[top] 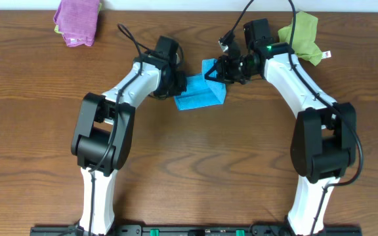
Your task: Fold the cloth
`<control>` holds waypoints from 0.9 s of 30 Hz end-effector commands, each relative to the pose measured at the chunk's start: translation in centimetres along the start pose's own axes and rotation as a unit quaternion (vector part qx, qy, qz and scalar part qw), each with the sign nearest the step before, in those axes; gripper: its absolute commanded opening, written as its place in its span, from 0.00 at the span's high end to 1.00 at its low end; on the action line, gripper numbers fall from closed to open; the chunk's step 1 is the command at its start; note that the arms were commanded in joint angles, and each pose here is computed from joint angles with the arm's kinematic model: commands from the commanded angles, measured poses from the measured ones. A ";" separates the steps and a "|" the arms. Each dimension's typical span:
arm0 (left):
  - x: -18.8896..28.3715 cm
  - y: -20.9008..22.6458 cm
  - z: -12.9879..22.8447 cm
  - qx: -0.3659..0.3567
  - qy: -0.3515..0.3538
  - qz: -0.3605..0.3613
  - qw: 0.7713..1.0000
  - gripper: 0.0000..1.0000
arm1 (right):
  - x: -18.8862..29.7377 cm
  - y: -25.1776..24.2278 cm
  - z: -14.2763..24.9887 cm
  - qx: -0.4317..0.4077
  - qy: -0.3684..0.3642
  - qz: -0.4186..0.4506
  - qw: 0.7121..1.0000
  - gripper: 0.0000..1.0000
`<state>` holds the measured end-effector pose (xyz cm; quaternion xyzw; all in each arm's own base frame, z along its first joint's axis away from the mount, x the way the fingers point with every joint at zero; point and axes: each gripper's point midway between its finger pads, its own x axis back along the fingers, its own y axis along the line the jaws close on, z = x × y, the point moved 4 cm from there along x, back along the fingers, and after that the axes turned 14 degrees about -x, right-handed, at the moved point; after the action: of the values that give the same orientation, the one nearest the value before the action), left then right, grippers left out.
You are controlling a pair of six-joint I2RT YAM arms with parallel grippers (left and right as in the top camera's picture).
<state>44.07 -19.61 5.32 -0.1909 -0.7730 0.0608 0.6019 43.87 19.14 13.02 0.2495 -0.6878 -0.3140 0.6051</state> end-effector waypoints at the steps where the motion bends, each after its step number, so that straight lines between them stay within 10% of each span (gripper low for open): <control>1: 4.5 -1.7 -3.8 -0.007 -0.063 0.037 0.997 0.94 | -0.1 0.2 0.2 0.013 0.003 0.001 1.000 0.99; 9: 18.8 -2.9 -7.1 -0.043 -0.198 0.015 0.979 0.94 | -1.7 0.1 1.3 0.037 0.006 0.060 0.998 0.99; 27: 34.2 -3.3 3.9 -0.042 -0.214 -0.077 0.973 0.94 | -7.2 0.1 2.4 0.088 -0.009 0.136 0.987 0.99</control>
<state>33.01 -10.38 35.97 -0.1578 -0.8911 0.0404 0.4235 42.97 23.96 9.76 0.2044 -0.7531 -0.1814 0.5985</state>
